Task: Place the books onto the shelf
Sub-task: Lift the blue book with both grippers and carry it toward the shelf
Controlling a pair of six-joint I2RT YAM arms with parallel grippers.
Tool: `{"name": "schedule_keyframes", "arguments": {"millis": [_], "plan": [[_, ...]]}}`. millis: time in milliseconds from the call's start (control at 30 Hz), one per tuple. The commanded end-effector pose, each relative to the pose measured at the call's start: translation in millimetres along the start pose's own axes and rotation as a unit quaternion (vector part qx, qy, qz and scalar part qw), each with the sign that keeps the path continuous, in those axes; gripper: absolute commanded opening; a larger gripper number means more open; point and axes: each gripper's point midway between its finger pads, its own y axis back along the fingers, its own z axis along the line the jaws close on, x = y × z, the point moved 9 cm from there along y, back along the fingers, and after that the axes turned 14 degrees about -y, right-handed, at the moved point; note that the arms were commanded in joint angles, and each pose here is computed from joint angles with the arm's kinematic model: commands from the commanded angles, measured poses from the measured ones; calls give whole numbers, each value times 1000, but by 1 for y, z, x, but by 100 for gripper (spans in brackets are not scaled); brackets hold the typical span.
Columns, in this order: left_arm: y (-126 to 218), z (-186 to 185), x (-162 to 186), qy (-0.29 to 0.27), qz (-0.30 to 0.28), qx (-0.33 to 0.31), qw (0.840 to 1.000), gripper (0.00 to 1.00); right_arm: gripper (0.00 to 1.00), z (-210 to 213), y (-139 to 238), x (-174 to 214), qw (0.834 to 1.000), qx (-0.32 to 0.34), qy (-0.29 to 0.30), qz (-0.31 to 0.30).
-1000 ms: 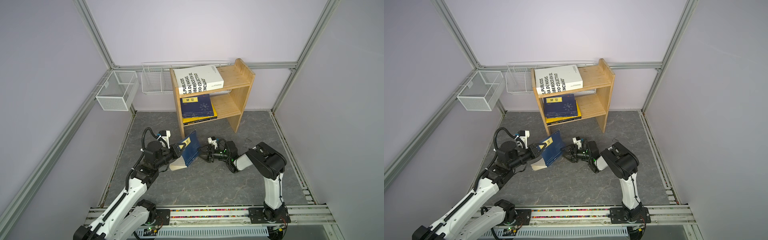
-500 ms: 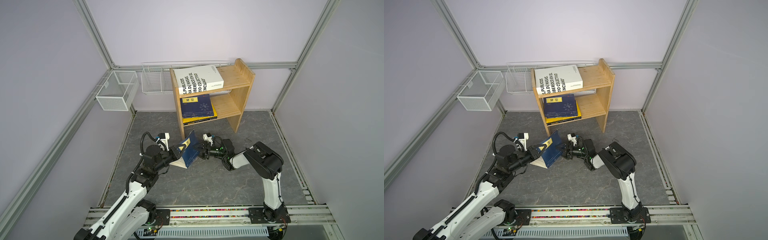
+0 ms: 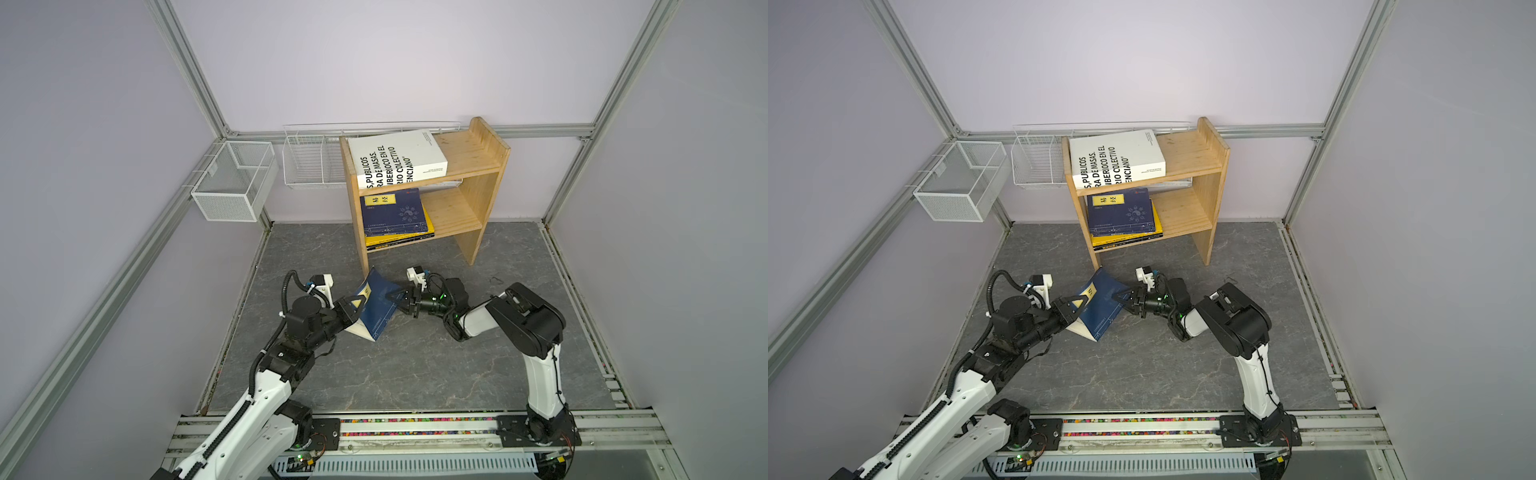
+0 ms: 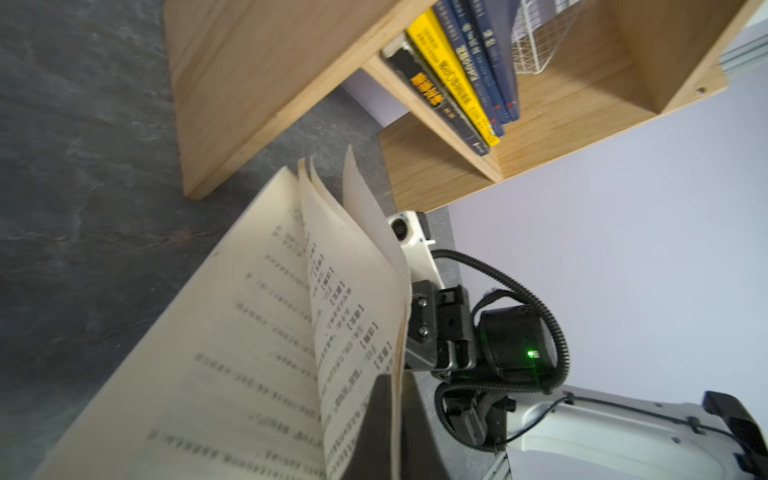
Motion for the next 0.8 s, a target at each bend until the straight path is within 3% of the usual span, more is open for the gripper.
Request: {"name": "schedule_keyframes", "arguments": {"millis": [0, 133, 233, 433, 600, 767], "plan": [[7, 6, 2, -2, 15, -58, 998, 17, 15, 21, 7, 2, 999, -36, 19, -10], [21, 8, -2, -14, 2, -101, 995, 53, 11, 34, 17, 1, 998, -45, 33, -21], [26, 9, -3, -18, 0, -120, 993, 68, 9, 49, 28, 3, 997, -48, 48, -33], [29, 0, -9, -30, -7, -96, 995, 78, 8, 90, 43, 26, 990, 24, 130, -56], [36, -36, -27, -69, -41, 41, 996, 81, 10, 142, 72, 56, 956, 143, 225, -125], [43, -71, -45, -90, -62, 166, 980, 86, 11, 183, 99, 76, 930, 146, 280, -190]]}}
